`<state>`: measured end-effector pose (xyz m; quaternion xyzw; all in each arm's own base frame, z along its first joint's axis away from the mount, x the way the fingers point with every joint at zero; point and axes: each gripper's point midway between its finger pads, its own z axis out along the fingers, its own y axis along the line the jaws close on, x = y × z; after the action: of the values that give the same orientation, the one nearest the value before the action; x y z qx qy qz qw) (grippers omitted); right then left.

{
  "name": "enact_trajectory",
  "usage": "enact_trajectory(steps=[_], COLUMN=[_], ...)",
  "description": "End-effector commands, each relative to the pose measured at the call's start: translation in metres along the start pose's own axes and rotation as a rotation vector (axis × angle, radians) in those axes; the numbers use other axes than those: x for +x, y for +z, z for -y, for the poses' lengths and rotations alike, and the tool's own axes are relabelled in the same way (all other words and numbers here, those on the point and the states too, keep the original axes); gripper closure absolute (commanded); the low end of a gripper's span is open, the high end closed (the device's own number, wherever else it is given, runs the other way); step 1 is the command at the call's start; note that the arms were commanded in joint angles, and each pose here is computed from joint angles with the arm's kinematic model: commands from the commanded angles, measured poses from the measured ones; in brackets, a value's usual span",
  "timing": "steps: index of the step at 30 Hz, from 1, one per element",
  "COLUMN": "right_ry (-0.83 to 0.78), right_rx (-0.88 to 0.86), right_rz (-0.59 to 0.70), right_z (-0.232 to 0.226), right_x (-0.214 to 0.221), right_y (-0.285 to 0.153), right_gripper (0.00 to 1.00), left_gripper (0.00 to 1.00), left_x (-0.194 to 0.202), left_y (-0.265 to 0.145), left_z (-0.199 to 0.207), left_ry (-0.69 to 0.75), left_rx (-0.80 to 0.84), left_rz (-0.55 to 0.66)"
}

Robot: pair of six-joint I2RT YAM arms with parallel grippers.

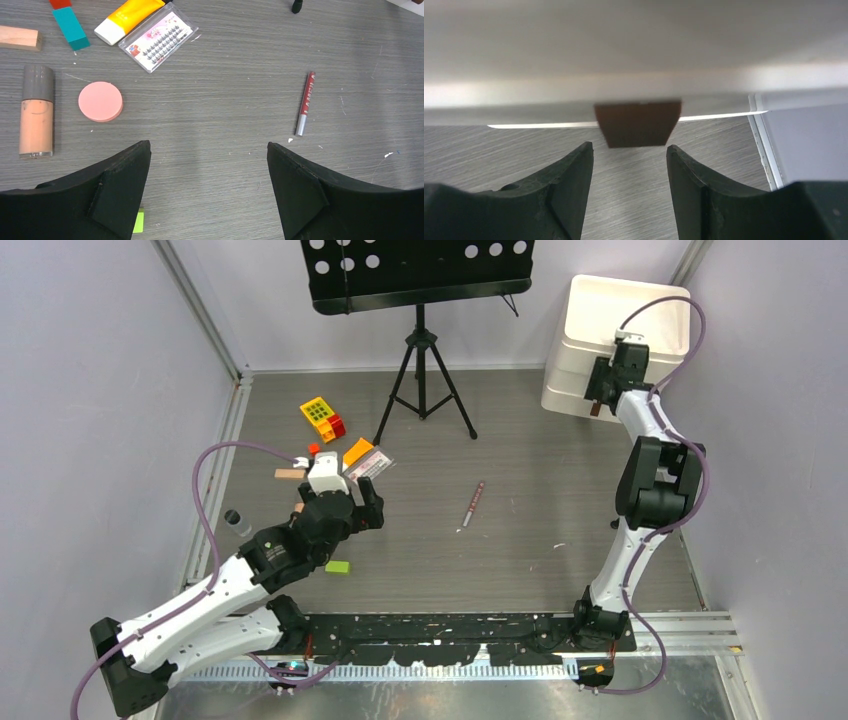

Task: Organize the makeup
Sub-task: Open the drawer in the storage box.

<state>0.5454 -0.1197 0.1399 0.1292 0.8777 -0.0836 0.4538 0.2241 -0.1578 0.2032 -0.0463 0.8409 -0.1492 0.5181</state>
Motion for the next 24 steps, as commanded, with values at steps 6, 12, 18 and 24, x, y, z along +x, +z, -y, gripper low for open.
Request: enact_trajectory(steps=[6,12,18,24], right_ry=[0.006,0.007,0.015,0.009], right_rx=[-0.021,-0.083,-0.122,-0.128], right_rz=[0.096,0.113,0.127,0.12], right_z=[0.007,-0.005,-0.012,-0.013], right_x=[-0.034,-0.037,-0.044,-0.041], right_y=[0.016,0.025,0.026,0.028], right_gripper=[0.43,0.49,0.59,0.8], left_gripper=[0.12,0.12,0.12,0.11], left_x=[-0.014,-0.015,-0.017,-0.016], left_y=[-0.003,-0.003,-0.006,-0.007], left_z=[-0.004,-0.005,-0.008,-0.01], left_ry=[0.004,0.006,0.012,0.009], left_rx=[-0.024,-0.027,-0.039,-0.04], left_rz=[0.04,0.042,0.046,0.049])
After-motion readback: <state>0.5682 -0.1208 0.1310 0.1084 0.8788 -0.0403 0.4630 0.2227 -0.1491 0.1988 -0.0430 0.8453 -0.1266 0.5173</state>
